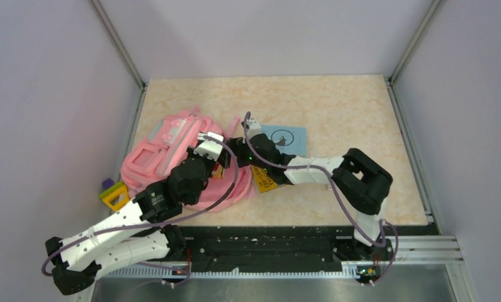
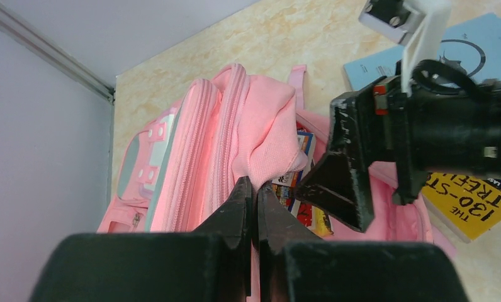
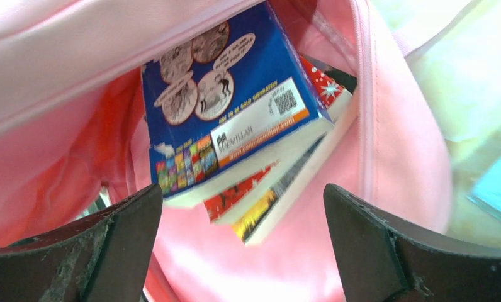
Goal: Pack the student bag
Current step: Place the book in the student bag, then pick up the book from the center of the board.
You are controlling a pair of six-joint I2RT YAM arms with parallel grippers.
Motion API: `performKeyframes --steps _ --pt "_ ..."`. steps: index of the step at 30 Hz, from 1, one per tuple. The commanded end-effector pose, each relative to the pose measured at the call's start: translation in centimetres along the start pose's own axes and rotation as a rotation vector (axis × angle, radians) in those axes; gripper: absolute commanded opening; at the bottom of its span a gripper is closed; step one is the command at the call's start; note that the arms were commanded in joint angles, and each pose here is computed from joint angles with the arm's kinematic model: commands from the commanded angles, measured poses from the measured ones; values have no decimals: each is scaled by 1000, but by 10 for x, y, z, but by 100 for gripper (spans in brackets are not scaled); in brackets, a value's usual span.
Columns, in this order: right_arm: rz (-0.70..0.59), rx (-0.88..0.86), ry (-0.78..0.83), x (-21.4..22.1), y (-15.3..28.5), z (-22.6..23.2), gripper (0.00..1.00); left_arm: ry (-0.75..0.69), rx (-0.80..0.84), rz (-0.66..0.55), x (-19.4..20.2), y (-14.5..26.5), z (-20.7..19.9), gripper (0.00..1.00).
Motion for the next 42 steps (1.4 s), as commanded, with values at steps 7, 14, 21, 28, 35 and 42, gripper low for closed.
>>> performKeyframes --steps 7,14,21,28,35,42 --pt "23 91 188 -35 111 -21 98 100 144 -20 -21 -6 -24 0" --pt "210 365 243 -47 167 -90 99 185 427 114 -23 -9 -67 38" --pt "295 401 101 -39 184 -150 99 448 699 233 -13 -14 -123 71" --pt "401 367 65 -22 175 -169 96 665 619 346 30 -35 -154 76" --pt "417 308 50 -12 165 -175 96 762 493 440 66 -48 -164 81" --pt "441 198 19 -1 154 -175 96 804 407 526 105 -65 -163 83"
Point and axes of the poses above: each gripper's point midway between its finger pads, its own y axis back along the fingers, its own z axis along the line the jaws close on, x = y × z, the point moved 9 cm from there along y, back along the fingers, and after that the axes turned 7 degrees about y, right-handed, at the moved point
